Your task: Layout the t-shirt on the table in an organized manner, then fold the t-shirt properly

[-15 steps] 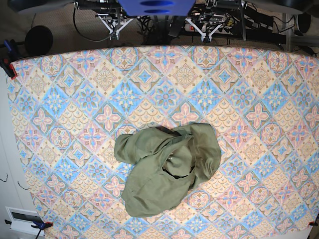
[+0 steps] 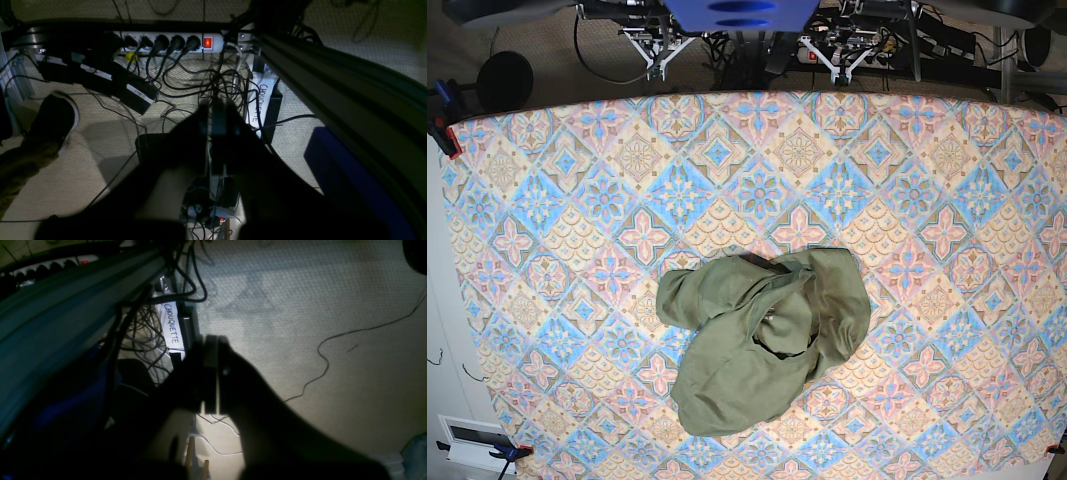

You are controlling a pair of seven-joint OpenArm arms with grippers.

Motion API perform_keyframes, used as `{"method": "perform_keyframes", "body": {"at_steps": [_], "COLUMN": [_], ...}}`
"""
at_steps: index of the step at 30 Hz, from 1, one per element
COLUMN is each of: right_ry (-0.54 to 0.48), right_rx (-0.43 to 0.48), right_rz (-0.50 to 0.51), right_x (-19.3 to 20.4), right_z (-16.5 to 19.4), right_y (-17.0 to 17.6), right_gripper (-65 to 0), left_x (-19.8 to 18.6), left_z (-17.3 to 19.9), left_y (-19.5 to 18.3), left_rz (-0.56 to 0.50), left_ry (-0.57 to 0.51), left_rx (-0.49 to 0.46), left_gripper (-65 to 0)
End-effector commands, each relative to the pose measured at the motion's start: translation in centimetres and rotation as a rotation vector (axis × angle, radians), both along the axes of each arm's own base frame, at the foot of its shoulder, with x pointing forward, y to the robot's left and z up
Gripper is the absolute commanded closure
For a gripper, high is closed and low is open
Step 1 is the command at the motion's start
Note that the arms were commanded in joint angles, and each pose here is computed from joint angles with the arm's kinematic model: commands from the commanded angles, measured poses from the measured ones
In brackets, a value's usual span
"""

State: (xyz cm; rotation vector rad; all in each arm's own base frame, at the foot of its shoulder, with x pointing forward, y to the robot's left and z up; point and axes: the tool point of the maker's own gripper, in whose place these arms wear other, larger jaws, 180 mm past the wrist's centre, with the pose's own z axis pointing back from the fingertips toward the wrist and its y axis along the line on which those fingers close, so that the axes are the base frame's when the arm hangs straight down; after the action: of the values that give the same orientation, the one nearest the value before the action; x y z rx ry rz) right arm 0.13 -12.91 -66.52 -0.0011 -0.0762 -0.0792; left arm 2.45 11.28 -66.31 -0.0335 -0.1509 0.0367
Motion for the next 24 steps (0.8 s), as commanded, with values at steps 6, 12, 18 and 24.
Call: {"method": "perform_keyframes", "body": {"at_steps": [6, 12, 18, 24], "right_ry": [-0.007, -0.007, 0.004, 0.036], "right_rx": [-0.003, -0.005, -0.006, -0.008], "right_rz": [0.002, 0.002, 0.002, 0.004], "right_x": [0.2, 0.2, -0.3, -2.7], "right_z": [0.0, 0.0, 0.0, 0.1], "right_y": [-0.1, -0.2, -0.3, -0.5], "right_gripper": [0.0, 0.0, 0.0, 0.0], "left_x": [0.0, -0.1, -0.9, -3.4], "left_z": [0.0, 0.0, 0.0, 0.0], "left_y": [0.0, 0.0, 0.1, 1.5], "left_rz": [-0.005, -0.005, -0.007, -0.012], "left_ry": [-0.005, -0.004, 0.009, 0.043], "left_rx": [0.002, 0.002, 0.004, 0.027], "left_gripper": [0.0, 0.0, 0.0, 0.0]}}
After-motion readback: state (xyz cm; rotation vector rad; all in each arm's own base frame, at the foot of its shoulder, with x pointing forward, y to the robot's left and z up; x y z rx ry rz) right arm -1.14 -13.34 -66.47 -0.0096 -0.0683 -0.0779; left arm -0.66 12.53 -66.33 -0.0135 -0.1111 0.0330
